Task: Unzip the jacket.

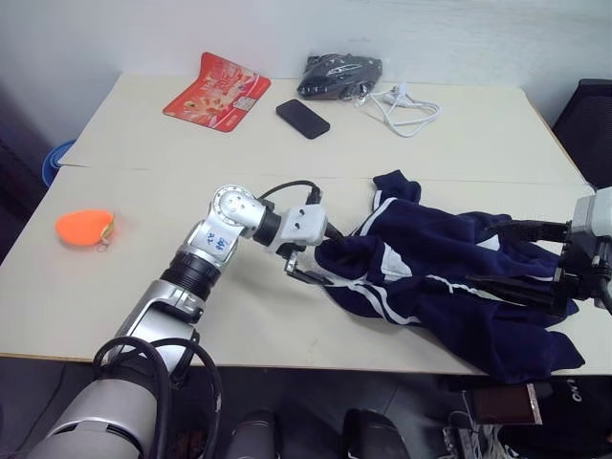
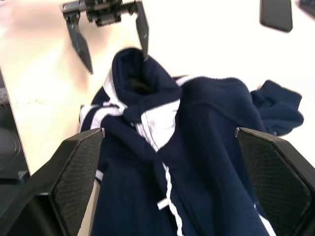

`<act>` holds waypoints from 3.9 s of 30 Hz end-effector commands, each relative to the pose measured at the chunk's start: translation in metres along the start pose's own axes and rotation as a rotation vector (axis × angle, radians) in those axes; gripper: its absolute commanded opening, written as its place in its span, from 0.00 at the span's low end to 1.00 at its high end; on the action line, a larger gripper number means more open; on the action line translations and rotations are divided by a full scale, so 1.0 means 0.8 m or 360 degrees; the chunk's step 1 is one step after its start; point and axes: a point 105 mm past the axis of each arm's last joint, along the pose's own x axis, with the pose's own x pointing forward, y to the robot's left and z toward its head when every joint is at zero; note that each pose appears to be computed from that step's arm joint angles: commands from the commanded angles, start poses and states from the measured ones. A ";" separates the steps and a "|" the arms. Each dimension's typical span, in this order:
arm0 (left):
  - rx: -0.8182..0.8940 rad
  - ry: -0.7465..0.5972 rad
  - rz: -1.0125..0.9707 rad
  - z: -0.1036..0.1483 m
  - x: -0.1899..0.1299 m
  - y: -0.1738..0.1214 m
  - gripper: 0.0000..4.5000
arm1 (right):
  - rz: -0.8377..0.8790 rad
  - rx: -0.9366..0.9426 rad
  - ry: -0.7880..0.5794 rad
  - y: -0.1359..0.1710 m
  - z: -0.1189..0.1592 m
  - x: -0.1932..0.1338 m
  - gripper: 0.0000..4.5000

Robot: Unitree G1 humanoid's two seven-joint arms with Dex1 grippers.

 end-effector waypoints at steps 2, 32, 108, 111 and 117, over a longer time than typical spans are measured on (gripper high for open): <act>0.0145 0.0131 -0.0075 -0.012 0.001 -0.007 1.00 | -0.0049 -0.0040 -0.0061 0.000 0.012 -0.002 1.00; -0.0006 0.0294 0.0317 -0.071 -0.052 -0.009 0.00 | 0.0200 0.0047 -0.0059 0.020 0.014 -0.005 1.00; -0.0368 0.0241 -0.0080 -0.029 -0.054 -0.180 0.00 | 0.0679 -0.0533 0.0583 0.043 -0.146 0.026 0.00; -0.0412 0.0206 0.0019 -0.034 -0.052 -0.172 0.00 | 0.0680 -0.0568 0.0619 0.036 -0.145 0.023 0.00; -0.0552 0.0173 -0.0029 -0.020 -0.091 -0.181 0.00 | 0.0676 -0.0438 0.0575 0.022 -0.118 0.011 0.13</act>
